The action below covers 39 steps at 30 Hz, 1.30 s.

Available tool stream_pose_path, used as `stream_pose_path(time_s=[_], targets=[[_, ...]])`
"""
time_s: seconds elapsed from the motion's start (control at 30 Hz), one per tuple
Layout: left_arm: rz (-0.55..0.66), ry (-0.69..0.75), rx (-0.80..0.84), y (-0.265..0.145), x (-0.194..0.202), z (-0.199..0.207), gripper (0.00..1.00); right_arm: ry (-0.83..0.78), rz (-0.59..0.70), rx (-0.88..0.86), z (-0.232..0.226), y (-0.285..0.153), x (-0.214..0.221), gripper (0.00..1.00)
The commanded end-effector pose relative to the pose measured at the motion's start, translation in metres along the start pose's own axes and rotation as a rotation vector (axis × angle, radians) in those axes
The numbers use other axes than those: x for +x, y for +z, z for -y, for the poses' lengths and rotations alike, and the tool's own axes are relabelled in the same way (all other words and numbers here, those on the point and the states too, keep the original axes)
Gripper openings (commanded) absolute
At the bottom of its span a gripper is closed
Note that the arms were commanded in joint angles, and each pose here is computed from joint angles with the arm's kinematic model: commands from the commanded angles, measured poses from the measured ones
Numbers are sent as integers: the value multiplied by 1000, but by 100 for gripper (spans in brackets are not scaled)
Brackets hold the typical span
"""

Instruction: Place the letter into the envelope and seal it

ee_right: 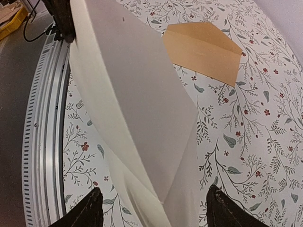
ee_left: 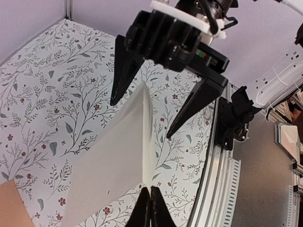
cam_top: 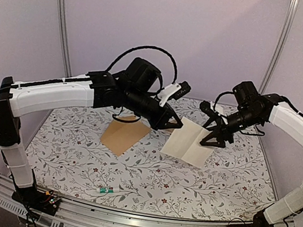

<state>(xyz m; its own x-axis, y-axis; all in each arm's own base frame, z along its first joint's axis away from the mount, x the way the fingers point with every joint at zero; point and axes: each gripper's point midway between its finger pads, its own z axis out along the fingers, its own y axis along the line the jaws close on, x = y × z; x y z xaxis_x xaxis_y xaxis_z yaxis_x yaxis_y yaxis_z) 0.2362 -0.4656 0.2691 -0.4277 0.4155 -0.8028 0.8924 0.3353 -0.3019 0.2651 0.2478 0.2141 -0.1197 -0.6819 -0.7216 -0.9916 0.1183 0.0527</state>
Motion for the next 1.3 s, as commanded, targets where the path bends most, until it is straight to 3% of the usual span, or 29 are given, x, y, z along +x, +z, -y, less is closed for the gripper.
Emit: stream_pose_path(time_s=[0.0,0.1,0.2,0.4,0.47,0.57,0.7,0.83,0.97,1.07,1.27], targets=[[43,59,-18,-14,-18,8,0,11,4,-46,-7,5,1,62],[29,61,-27,-10,-17,5,0,30,-12,-45,-5,8,5,45],[21,58,-26,-7,-17,5,0,51,-26,-23,0,10,8,35],[22,60,-31,-7,-18,4,0,84,-46,56,17,11,10,6],[17,47,-32,-10,-19,5,19,82,-35,76,20,9,7,1],[21,35,-32,-22,-25,10,44,62,-22,101,21,4,2,0],[85,66,-35,-58,-50,24,61,27,-14,107,17,-2,0,0],[161,97,-101,-96,-72,17,66,-8,5,83,8,-5,-3,0],[171,87,-201,-108,-68,-15,69,-60,38,59,-1,-12,-15,0],[133,94,-213,-95,-52,-32,69,-102,59,41,-11,-16,-29,0],[22,188,-24,-45,-29,0,69,-180,85,-6,-34,-17,-54,0]])
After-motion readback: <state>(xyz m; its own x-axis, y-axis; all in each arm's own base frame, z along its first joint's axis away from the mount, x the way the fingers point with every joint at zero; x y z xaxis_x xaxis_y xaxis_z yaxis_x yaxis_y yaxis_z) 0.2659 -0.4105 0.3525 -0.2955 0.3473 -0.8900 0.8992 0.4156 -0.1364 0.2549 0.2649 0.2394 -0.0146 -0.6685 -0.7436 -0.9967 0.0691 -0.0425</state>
